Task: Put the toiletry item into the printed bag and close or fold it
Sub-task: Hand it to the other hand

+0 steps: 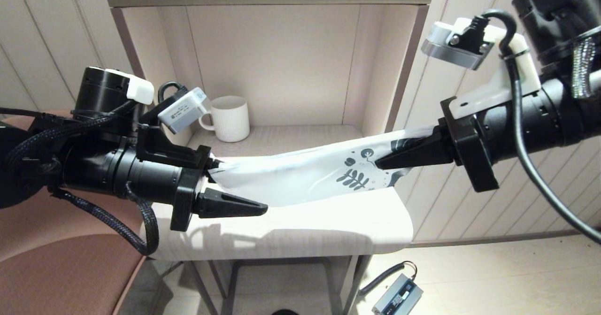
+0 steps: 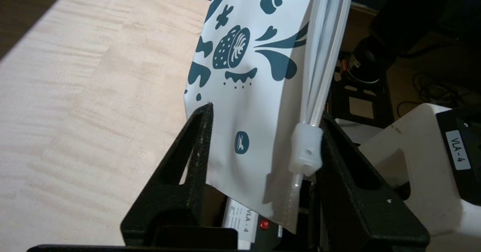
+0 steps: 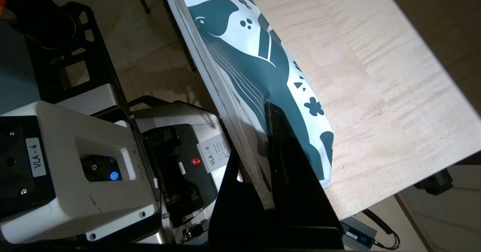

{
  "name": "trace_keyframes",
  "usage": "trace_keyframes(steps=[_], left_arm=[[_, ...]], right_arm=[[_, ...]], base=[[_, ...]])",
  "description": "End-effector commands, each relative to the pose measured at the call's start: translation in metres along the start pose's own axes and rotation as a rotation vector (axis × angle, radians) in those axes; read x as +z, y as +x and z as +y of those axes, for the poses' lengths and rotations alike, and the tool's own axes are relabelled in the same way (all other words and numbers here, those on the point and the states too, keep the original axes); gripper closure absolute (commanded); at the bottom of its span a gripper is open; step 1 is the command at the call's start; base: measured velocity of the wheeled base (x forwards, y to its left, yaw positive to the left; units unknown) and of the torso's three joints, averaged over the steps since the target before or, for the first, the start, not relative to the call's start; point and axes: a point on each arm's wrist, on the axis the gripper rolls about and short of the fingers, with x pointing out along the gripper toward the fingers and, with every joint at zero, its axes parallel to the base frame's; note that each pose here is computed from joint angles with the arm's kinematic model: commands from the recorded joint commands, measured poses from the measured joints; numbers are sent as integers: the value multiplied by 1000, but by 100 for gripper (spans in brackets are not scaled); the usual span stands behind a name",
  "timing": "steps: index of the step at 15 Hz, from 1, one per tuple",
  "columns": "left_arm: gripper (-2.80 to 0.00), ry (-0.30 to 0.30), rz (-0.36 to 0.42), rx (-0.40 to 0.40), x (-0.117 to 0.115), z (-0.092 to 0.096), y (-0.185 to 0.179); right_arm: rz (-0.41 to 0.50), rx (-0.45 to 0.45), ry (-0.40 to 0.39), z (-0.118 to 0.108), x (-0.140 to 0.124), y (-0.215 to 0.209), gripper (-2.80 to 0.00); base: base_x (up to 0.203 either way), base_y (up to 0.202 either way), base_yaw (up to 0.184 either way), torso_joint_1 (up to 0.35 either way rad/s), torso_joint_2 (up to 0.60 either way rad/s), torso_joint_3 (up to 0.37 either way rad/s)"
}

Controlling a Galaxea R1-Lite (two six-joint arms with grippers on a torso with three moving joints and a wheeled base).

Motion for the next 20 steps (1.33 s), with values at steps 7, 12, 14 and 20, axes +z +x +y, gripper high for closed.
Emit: trace_keyframes(steps=[7,12,14,20], left_arm=[[0,-3,-1,-7,-1,0,0],[0,0,-2,-10,0,1,2],[0,-1,2,-22,0,1,6],[0,-4,5,-28,-1,2,8]], right_arm=[[11,14,1,0,-1,4,0],[25,36,0,-3,0,19,0],[27,66,-15,-2,2,36,0],[54,107,-17,0,2,59,0]], base=[[0,0,0,0,0,0],[0,0,0,0,0,0],[0,0,0,0,0,0],[0,0,0,0,0,0]])
